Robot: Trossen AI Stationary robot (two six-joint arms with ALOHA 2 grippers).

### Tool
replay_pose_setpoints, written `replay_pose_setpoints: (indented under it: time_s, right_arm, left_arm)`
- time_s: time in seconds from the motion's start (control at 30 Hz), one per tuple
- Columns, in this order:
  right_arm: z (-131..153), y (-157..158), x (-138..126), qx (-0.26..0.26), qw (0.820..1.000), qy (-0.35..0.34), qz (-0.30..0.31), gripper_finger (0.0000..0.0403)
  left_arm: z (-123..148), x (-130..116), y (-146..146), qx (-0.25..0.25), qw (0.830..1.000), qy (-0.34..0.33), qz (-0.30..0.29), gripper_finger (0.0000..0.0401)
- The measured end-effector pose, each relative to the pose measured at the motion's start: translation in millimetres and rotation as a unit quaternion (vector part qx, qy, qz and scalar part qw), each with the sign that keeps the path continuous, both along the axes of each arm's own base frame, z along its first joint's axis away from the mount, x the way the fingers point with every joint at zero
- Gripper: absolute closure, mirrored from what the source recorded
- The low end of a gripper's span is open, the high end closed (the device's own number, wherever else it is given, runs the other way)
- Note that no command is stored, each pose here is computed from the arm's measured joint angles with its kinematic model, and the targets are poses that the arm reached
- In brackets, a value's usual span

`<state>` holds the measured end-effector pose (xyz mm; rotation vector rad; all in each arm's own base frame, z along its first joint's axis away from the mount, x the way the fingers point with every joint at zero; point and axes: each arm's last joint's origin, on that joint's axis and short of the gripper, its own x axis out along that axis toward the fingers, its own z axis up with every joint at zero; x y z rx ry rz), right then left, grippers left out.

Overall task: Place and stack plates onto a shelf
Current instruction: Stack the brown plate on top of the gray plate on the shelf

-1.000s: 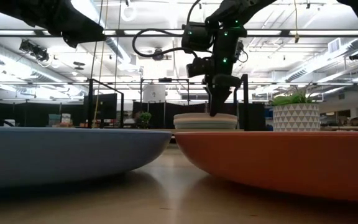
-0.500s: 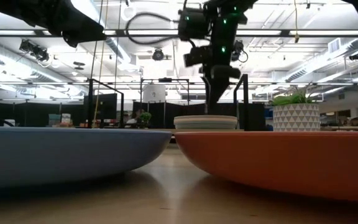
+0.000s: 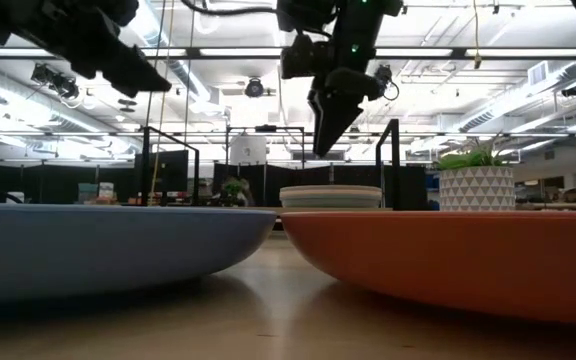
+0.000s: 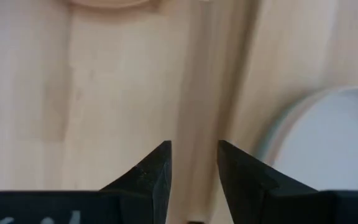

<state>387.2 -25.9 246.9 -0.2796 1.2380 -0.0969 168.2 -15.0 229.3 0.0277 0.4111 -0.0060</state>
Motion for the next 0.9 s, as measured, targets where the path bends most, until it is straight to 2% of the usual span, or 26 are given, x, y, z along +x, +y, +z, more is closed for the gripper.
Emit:
replay_pose_setpoints:
  time_s: [0.23,0.5,0.7,0.9]
  right_arm:
    - [-9,29,-10,0.003,1.0,-0.011,0.012,0.0273]
    - [-8,63,-25,-0.024,0.998,-0.049,0.028,0.0274]
    - [-14,79,-42,-0.024,0.997,-0.077,0.021,0.0274]
    - [-27,99,-60,-0.056,0.994,-0.094,0.022,0.0274]
  left_arm:
    - [-12,4,-4,-0.023,0.997,0.052,-0.047,0.0214]
    - [-4,6,-7,-0.077,0.992,0.092,-0.049,0.0214]
    - [1,11,-14,-0.069,0.98,0.177,-0.052,0.0214]
    - [-15,12,-19,-0.033,0.959,0.274,-0.065,0.0214]
